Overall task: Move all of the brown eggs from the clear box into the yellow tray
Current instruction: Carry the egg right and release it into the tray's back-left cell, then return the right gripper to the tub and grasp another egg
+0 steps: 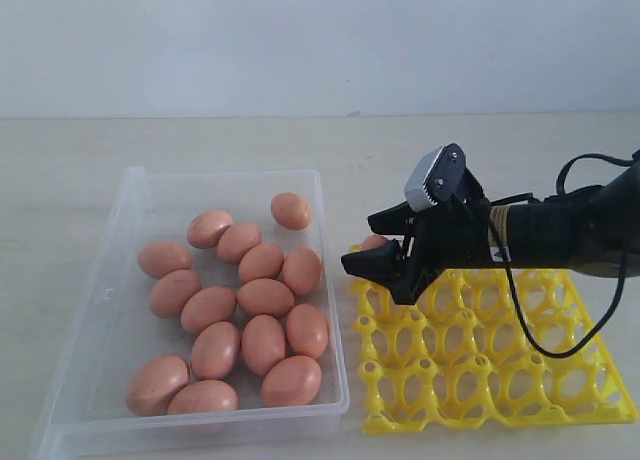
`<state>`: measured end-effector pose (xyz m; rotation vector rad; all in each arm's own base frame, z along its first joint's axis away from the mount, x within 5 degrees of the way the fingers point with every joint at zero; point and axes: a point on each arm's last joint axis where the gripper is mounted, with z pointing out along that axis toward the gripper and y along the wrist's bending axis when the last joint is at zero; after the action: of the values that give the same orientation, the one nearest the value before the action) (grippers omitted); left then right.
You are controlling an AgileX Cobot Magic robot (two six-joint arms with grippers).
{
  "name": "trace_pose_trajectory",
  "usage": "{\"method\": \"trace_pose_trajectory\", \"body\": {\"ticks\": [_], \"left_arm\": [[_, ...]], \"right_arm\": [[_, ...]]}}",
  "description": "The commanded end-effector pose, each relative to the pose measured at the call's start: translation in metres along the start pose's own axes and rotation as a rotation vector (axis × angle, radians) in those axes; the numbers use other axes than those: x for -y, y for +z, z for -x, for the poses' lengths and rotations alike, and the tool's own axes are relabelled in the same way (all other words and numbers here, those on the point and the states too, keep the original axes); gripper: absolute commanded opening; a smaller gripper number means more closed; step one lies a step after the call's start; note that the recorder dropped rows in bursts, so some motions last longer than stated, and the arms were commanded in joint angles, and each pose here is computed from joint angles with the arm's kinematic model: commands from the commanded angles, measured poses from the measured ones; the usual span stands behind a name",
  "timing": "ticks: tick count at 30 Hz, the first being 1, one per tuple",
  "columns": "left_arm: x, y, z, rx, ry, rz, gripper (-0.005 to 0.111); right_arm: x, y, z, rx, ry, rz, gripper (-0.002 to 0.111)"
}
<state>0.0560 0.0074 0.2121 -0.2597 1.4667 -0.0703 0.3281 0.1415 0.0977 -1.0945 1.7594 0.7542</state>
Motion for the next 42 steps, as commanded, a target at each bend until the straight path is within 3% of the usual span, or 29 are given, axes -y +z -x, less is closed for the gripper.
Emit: {"method": "trace_pose_trajectory", "body": {"ticks": [1, 6, 9, 12, 15, 20, 21, 22, 24, 25, 26, 27, 28, 29, 30, 31, 32, 33, 34, 35, 36, 38, 41, 42], "left_arm": [[0.000, 0.000, 0.001, 0.005, 0.004, -0.005, 0.004], [0.000, 0.000, 0.001, 0.005, 0.004, -0.005, 0.004], [0.000, 0.000, 0.001, 0.005, 0.004, -0.005, 0.004], [0.000, 0.000, 0.001, 0.005, 0.004, -0.005, 0.004], [0.000, 0.000, 0.001, 0.005, 0.004, -0.005, 0.004], [0.000, 0.000, 0.001, 0.005, 0.004, -0.005, 0.004], [0.000, 0.000, 0.001, 0.005, 0.004, -0.005, 0.004], [0.000, 0.000, 0.001, 0.005, 0.004, -0.005, 0.004], [0.000, 0.000, 0.001, 0.005, 0.004, -0.005, 0.004], [0.000, 0.000, 0.001, 0.005, 0.004, -0.005, 0.004], [0.000, 0.000, 0.001, 0.005, 0.004, -0.005, 0.004], [0.000, 0.000, 0.001, 0.005, 0.004, -0.005, 0.004], [0.000, 0.000, 0.001, 0.005, 0.004, -0.005, 0.004], [0.000, 0.000, 0.001, 0.005, 0.004, -0.005, 0.004], [0.000, 0.000, 0.001, 0.005, 0.004, -0.005, 0.004], [0.000, 0.000, 0.001, 0.005, 0.004, -0.005, 0.004], [0.000, 0.000, 0.001, 0.005, 0.004, -0.005, 0.004], [0.000, 0.000, 0.001, 0.005, 0.004, -0.005, 0.004], [0.000, 0.000, 0.001, 0.005, 0.004, -0.005, 0.004], [0.000, 0.000, 0.001, 0.005, 0.004, -0.005, 0.004], [0.000, 0.000, 0.001, 0.005, 0.004, -0.005, 0.004], [0.000, 0.000, 0.001, 0.005, 0.004, -0.005, 0.004], [0.000, 0.000, 0.001, 0.005, 0.004, -0.005, 0.004], [0.000, 0.000, 0.001, 0.005, 0.004, -0.005, 0.004]], "right_arm": [[0.002, -0.012, 0.032, 0.079, -0.044, -0.050, 0.065], [-0.002, -0.031, 0.069, 0.158, -0.041, -0.082, 0.062], [-0.005, -0.038, 0.075, 0.109, -0.024, -0.082, 0.039], [-0.008, -0.039, 0.069, 0.002, 0.036, -0.057, 0.000], [-0.014, -0.039, 0.063, -0.065, 0.063, 0.011, 0.001], [-0.044, -0.038, 0.087, 0.158, 0.054, 0.284, 0.001], [-0.058, -0.024, 0.094, 0.108, 0.033, 0.300, 0.001], [-0.063, -0.015, 0.095, 0.045, 0.020, 0.274, 0.001], [-0.085, 0.018, 0.089, -0.260, -0.136, 0.138, 0.001], [-0.099, 0.031, 0.090, -0.329, -0.202, 0.043, 0.001], [-0.111, 0.036, 0.091, -0.332, -0.266, 0.060, 0.002], [-0.130, 0.043, 0.096, -0.315, -0.413, 0.131, 0.010], [-0.139, 0.046, 0.099, -0.305, -0.462, 0.155, 0.017], [-0.151, 0.051, 0.102, -0.295, -0.544, 0.175, 0.036], [-0.159, 0.054, 0.102, -0.309, -0.620, 0.144, 0.050], [-0.161, 0.057, 0.103, -0.337, -0.653, 0.060, 0.056], [-0.160, 0.059, 0.106, -0.374, -0.652, -0.103, 0.054], [-0.155, 0.058, 0.112, -0.386, -0.540, -0.268, 0.048], [-0.151, 0.056, 0.117, -0.378, -0.310, -0.414, 0.038], [-0.150, 0.054, 0.121, -0.379, -0.151, -0.462, 0.032], [-0.152, 0.055, 0.124, -0.397, -0.050, -0.454, 0.029], [-0.157, 0.056, 0.130, -0.452, 0.010, -0.396, 0.032], [-0.165, 0.058, 0.139, -0.662, 0.178, -0.307, 0.052], [-0.164, 0.058, 0.139, -0.720, 0.201, -0.317, 0.053]]}}
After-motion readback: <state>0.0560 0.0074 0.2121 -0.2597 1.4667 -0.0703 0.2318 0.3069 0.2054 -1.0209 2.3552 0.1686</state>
